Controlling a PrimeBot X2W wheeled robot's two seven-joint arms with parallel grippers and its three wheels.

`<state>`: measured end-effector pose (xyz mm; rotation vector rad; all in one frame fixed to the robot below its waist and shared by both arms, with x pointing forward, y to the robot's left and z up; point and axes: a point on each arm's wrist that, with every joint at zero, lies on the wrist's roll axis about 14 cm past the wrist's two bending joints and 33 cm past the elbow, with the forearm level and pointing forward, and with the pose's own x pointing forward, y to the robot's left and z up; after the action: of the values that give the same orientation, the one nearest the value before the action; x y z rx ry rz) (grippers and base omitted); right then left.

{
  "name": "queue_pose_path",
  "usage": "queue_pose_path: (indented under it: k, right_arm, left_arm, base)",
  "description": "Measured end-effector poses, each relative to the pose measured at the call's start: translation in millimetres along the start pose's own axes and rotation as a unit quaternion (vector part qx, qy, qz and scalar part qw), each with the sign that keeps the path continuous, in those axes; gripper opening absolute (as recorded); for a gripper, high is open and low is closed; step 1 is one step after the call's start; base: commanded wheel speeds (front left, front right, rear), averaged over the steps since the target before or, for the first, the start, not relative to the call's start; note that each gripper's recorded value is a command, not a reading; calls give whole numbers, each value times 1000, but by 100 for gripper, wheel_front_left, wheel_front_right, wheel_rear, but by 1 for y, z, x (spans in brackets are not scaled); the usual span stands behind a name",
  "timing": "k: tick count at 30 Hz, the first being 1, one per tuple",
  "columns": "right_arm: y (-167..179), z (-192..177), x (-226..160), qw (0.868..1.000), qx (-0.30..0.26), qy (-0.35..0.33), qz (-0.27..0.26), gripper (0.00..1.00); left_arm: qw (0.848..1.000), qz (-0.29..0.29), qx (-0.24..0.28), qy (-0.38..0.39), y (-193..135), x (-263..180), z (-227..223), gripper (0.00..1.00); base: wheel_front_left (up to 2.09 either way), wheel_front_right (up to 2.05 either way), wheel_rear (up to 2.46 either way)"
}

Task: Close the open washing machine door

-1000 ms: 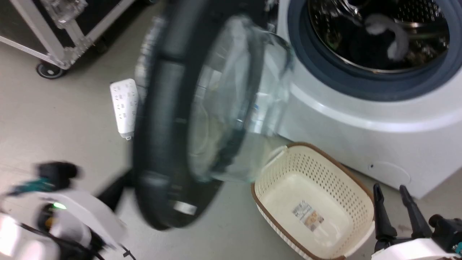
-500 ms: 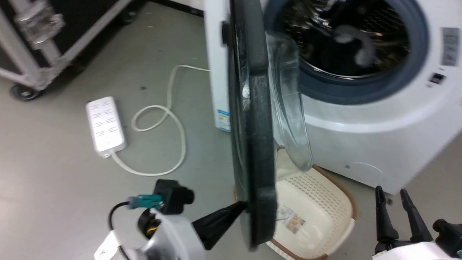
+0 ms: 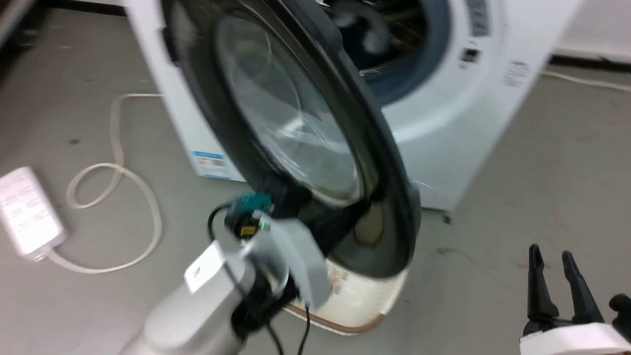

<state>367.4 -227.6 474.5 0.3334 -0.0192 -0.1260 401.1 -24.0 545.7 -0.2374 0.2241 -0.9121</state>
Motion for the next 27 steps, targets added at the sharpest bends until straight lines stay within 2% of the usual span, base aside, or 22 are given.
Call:
queue_pose_path:
  k: [4,9,14,18,23,25,27]
  right_arm:
    - [-22,5,-8,999,2,-7,-36,100]
    - [-44,5,-17,998,-1,-3,-70,100]
    - [-54,9,-23,996,-2,-7,-87,100]
    - [-51,14,-24,997,0,-17,-81,100]
    - [-33,13,-21,998,3,-17,-52,100]
    - [-23,13,-17,999,6,-17,-36,100]
    - [-13,14,-13,1000,8,-20,-21,100]
  left_arm:
    - [999,-23,35,-10,1,41,13,0]
    - [995,-14,74,-63,14,85,43,0]
    - [989,-6,66,-133,15,101,72,0]
    - [974,29,69,-215,26,79,117,0]
    - [932,132,117,-316,62,6,179,0]
    - [915,187,146,-326,80,-27,181,0]
    - [905,236,164,-313,97,-55,166,0]
  base:
    - [0,0,0]
    - [0,0,0]
    - [0,0,0]
    - [0,0,0]
    - [0,0,0]
    - [0,0,0]
    - [0,0,0]
